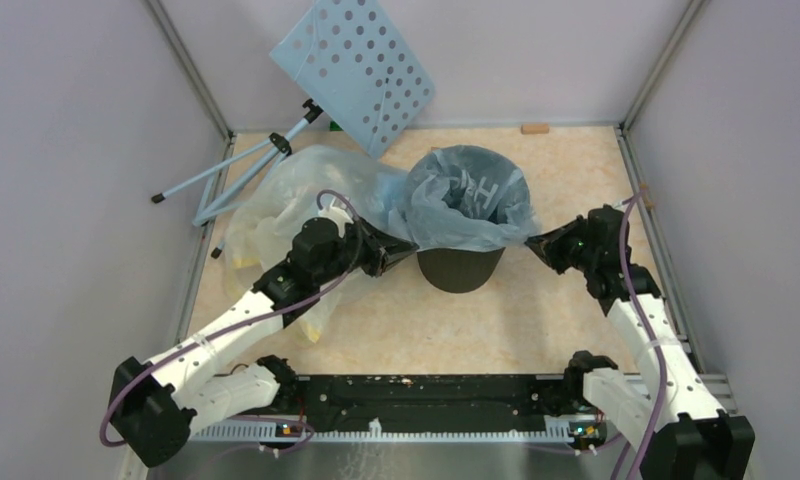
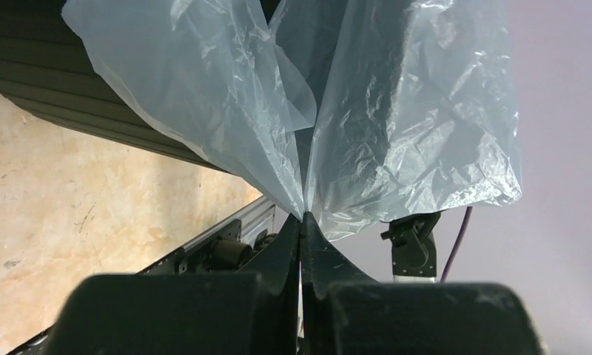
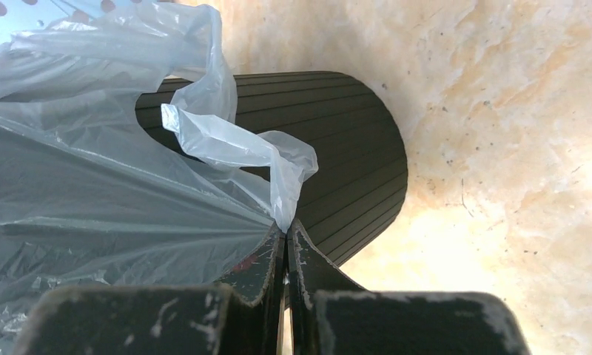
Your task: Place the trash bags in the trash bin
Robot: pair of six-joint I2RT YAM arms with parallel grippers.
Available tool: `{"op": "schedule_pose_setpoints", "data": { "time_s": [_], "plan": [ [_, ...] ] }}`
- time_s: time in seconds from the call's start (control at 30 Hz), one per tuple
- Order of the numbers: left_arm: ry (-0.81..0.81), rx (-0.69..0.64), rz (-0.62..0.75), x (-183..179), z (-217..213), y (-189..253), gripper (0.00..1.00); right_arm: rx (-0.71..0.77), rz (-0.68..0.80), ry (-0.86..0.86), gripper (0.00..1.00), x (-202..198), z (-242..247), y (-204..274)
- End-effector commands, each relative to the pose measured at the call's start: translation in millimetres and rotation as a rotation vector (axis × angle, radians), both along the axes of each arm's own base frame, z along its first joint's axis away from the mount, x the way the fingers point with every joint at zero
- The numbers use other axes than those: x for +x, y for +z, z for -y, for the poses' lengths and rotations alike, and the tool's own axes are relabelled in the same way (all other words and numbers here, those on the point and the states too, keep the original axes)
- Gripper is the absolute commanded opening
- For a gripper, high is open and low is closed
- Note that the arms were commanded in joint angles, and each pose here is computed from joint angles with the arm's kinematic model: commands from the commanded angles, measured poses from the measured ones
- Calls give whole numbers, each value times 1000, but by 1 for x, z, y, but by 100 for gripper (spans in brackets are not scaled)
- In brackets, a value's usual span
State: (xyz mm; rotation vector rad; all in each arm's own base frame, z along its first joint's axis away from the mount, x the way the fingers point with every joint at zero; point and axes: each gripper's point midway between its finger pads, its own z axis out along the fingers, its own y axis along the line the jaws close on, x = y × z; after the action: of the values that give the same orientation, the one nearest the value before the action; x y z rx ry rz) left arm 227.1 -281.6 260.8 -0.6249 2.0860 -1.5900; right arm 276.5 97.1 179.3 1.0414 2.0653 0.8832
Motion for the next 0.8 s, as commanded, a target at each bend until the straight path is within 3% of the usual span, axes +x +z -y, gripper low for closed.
{"op": "schedule_pose_setpoints", "data": {
  "time_s": [0.0, 0.27, 0.57, 0.67, 0.77],
  "plan": [
    [10, 42, 9, -1, -2, -12, 0, -88, 30, -13, 0, 7, 12, 7],
    [149, 235, -2, 17, -28, -67, 0, -196, 32, -28, 0, 12, 26, 5],
    [83, 429, 99, 38, -21, -79, 0, -327, 34, -8, 0, 16, 40, 3],
    [80, 486, 140, 43, -24, -74, 7, -443, 40, -24, 23, 17, 57, 13],
    [86, 527, 200, 45, -30, -60, 37, -569, 61, -60, 40, 16, 77, 38]
  ]
}}
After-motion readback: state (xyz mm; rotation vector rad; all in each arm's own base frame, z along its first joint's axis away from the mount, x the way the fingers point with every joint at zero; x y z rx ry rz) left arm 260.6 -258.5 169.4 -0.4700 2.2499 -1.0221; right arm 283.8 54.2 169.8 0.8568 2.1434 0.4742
